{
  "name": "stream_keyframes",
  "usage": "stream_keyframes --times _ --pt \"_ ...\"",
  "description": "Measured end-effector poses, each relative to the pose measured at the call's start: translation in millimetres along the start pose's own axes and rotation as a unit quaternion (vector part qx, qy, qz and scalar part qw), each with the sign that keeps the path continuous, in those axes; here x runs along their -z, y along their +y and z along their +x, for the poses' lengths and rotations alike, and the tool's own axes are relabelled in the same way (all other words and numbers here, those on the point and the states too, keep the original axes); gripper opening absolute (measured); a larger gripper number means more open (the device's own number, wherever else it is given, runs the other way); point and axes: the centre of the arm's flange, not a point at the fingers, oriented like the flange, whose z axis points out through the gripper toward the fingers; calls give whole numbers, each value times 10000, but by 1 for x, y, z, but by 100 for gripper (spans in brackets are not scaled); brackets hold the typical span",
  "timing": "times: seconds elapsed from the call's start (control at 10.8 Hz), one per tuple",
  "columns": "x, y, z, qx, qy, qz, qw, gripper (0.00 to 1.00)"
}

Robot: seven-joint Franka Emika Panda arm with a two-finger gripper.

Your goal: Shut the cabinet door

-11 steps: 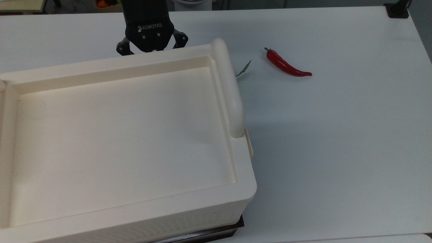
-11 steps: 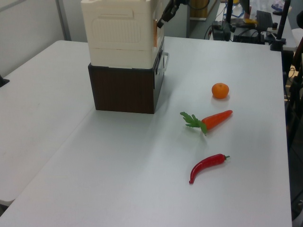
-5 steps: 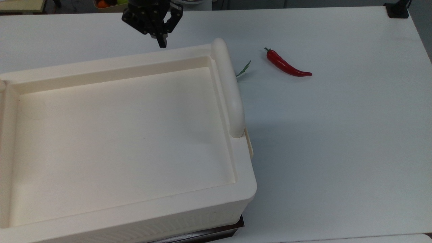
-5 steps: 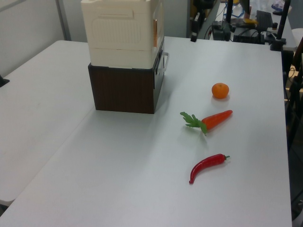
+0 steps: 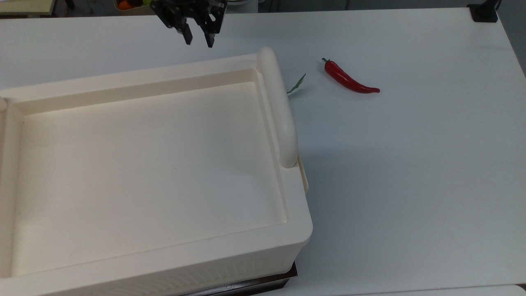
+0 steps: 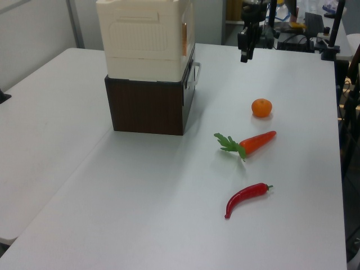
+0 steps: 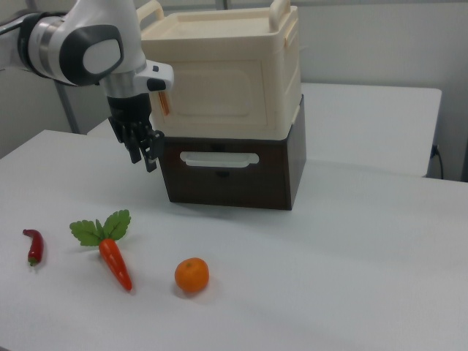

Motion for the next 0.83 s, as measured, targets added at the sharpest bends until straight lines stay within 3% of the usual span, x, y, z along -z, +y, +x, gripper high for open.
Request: stream_keyframes --times 0.18,0.37,0.83 --pt "8 7 -10 -117 -138 -296 9994 77" --pt "9 11 -13 -164 -202 -407 9988 100" --pt "12 23 -11 -280 -176 -405 9986 100"
